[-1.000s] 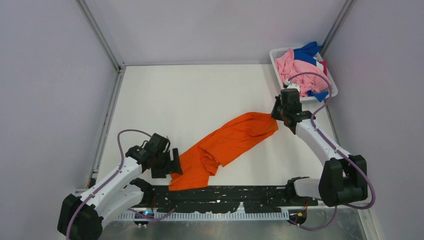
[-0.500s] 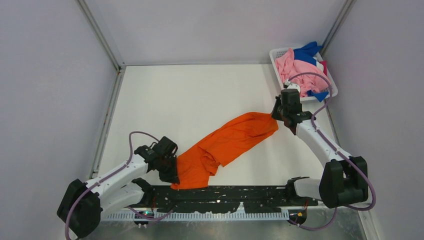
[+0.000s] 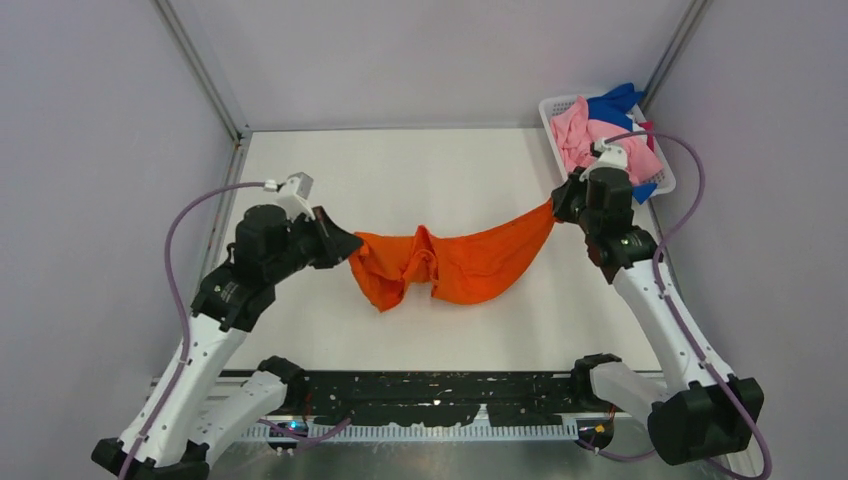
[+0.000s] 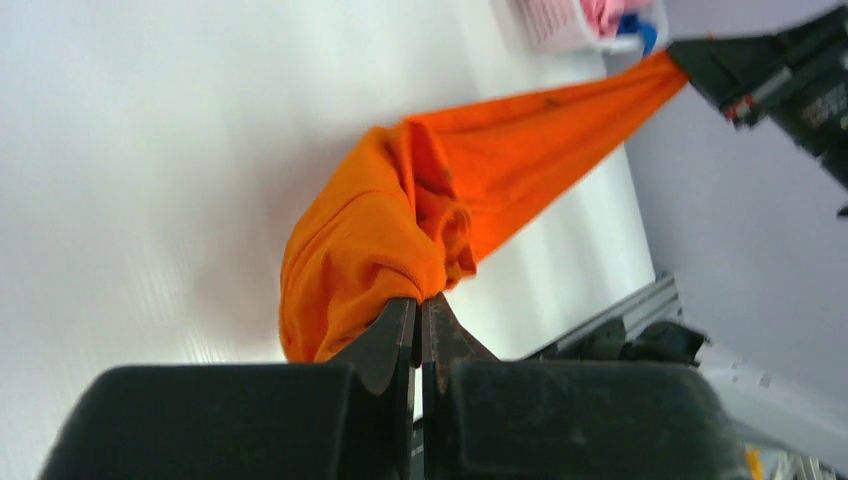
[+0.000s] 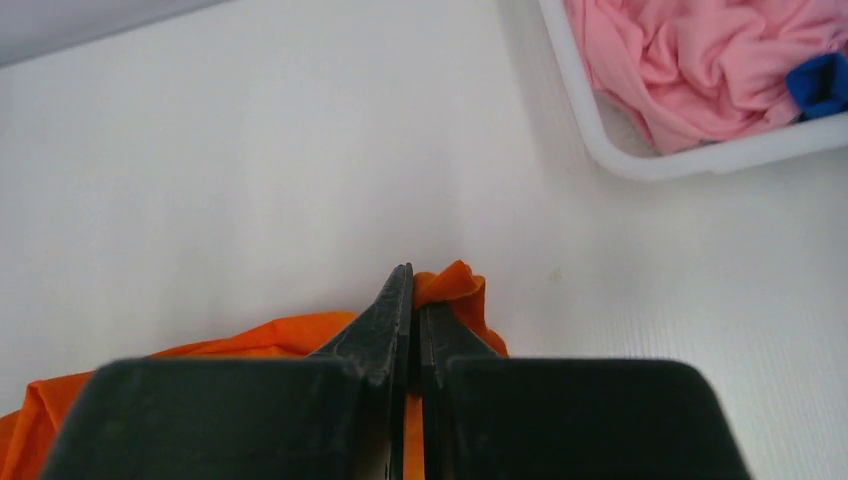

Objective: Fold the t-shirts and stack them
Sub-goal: Flatten out the tshirt

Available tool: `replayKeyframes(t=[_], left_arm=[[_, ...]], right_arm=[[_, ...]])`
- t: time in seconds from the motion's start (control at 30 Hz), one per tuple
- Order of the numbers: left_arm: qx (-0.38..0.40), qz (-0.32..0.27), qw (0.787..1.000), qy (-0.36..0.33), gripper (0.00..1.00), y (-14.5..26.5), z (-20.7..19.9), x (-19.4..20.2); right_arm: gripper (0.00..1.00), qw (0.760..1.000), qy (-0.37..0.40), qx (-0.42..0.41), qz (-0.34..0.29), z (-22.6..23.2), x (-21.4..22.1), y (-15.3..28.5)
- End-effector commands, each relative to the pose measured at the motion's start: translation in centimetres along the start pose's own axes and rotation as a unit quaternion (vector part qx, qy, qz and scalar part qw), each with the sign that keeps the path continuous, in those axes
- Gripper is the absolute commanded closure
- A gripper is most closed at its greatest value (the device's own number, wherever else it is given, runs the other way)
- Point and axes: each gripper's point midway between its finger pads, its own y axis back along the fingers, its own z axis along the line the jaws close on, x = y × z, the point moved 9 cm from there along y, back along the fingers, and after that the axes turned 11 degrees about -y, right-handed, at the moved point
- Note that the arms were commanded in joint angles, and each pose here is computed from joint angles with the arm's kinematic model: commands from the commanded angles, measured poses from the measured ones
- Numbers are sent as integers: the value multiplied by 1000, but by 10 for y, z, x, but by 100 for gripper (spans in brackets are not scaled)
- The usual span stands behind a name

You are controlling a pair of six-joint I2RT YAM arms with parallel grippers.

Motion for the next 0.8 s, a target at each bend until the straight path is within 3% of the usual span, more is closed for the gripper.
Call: replayKeyframes(t=[0.0,0.17,0.37,0.77], left_arm=[[-41,-126,991,-9,100,25,1,-55],[-128,-229,965,-26,100,73,-1,-92],[-202,-329,922,-20,100,122,7,-83],[-159,-420,893,-42,100,198,-25,-92]], right_arm=[[95,990,-5,-65,-128,30,-63,48],[95,974,3,-79,-213,35,-94,92],[95,945,-6,-66,-320,19,-104,148],[95,915,19,-181,-359,36,-120,242]])
